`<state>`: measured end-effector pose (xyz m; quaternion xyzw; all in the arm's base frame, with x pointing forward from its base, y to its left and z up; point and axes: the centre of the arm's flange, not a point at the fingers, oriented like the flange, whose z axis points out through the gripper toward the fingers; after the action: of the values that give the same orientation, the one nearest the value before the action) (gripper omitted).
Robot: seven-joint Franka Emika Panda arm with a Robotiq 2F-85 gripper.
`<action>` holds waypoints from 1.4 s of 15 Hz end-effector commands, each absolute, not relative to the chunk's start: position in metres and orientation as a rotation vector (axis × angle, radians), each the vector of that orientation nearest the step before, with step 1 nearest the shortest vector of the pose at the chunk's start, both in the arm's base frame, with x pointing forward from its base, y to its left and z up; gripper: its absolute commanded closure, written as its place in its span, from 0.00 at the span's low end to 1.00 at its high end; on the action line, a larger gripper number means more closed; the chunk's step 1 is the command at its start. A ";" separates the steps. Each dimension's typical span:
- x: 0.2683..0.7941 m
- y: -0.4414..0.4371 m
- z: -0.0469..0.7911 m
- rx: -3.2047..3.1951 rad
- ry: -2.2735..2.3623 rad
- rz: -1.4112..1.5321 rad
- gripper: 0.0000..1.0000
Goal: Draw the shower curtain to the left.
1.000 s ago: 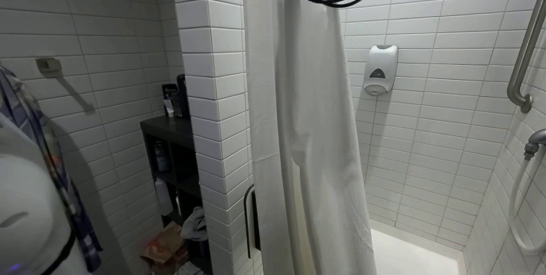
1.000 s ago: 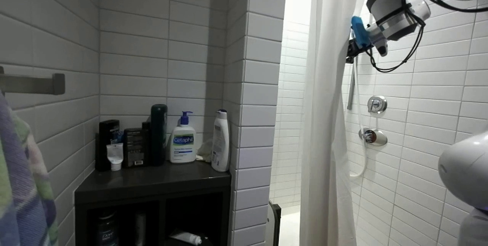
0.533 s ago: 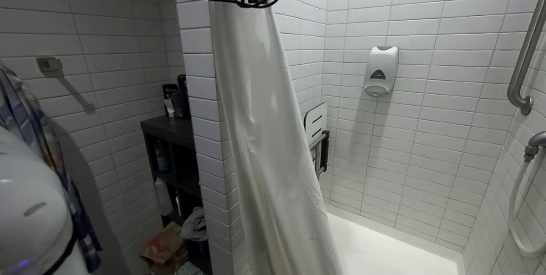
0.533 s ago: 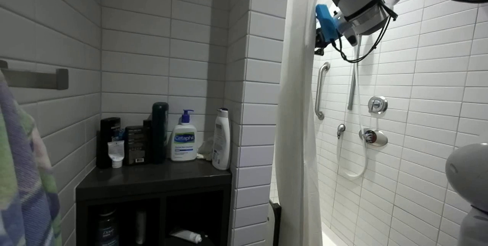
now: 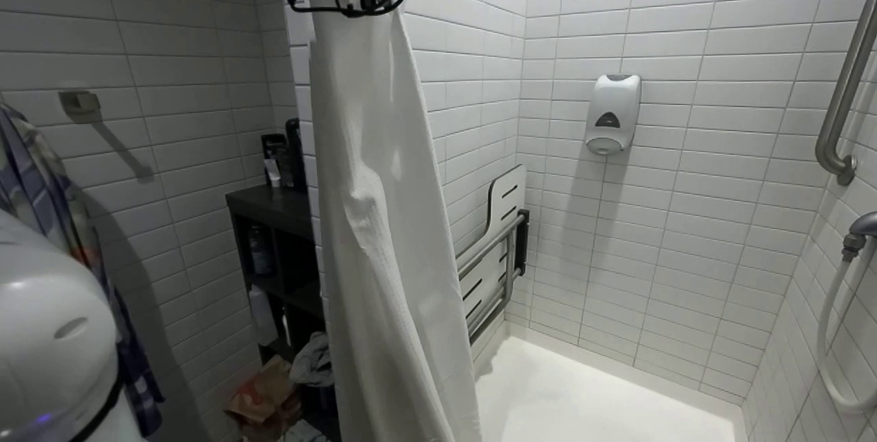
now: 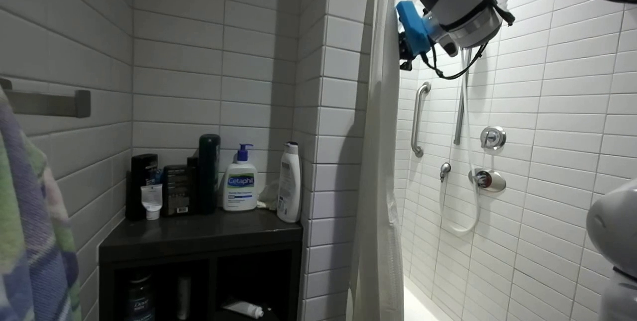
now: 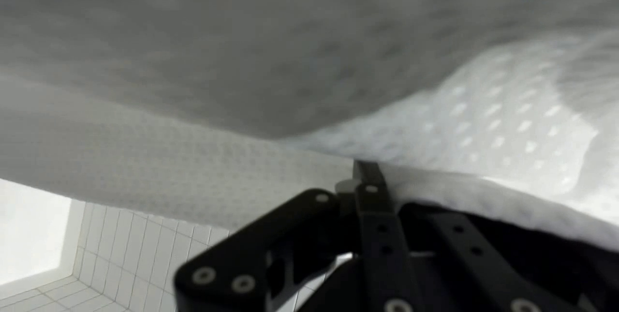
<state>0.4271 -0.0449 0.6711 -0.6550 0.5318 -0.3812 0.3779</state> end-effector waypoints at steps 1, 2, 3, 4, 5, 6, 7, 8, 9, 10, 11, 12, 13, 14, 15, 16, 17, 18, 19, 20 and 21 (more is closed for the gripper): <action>0.412 -0.044 0.675 -1.674 1.362 -0.997 0.73; 0.424 -0.047 0.669 -1.684 1.361 -0.982 0.72; 0.424 -0.048 0.667 -1.690 1.363 -0.983 0.94; 0.424 -0.049 0.666 -1.692 1.365 -0.981 0.88; 0.424 -0.049 0.665 -1.692 1.366 -0.979 0.80; 0.425 -0.049 0.665 -1.693 1.368 -0.977 0.74; 0.425 -0.049 0.664 -1.693 1.369 -0.977 0.72; 0.425 -0.049 0.664 -1.693 1.368 -0.977 0.72; 0.425 -0.049 0.664 -1.693 1.368 -0.977 0.72; 0.425 -0.049 0.664 -1.694 1.368 -0.976 0.72; 0.425 -0.049 0.664 -1.693 1.368 -0.976 0.72; 0.425 -0.049 0.664 -1.694 1.367 -0.976 0.47; 0.420 -0.053 0.663 -1.690 1.378 -0.975 0.45; 0.414 -0.056 0.662 -1.689 1.384 -0.966 0.42; 0.408 -0.061 0.660 -1.688 1.397 -0.963 0.34; 0.402 -0.066 0.658 -1.691 1.406 -0.952 0.29; 0.397 -0.070 0.657 -1.687 1.416 -0.952 0.23; 0.391 -0.074 0.655 -1.688 1.423 -0.950 0.16; 0.385 -0.077 0.654 -1.695 1.429 -0.947 0.09; 0.379 -0.079 0.654 -1.703 1.432 -0.939 0.03; 0.372 -0.079 0.652 -1.713 1.437 -0.926 0.00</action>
<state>0.4009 -0.0795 0.6505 -0.6562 0.5529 -0.3674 0.3587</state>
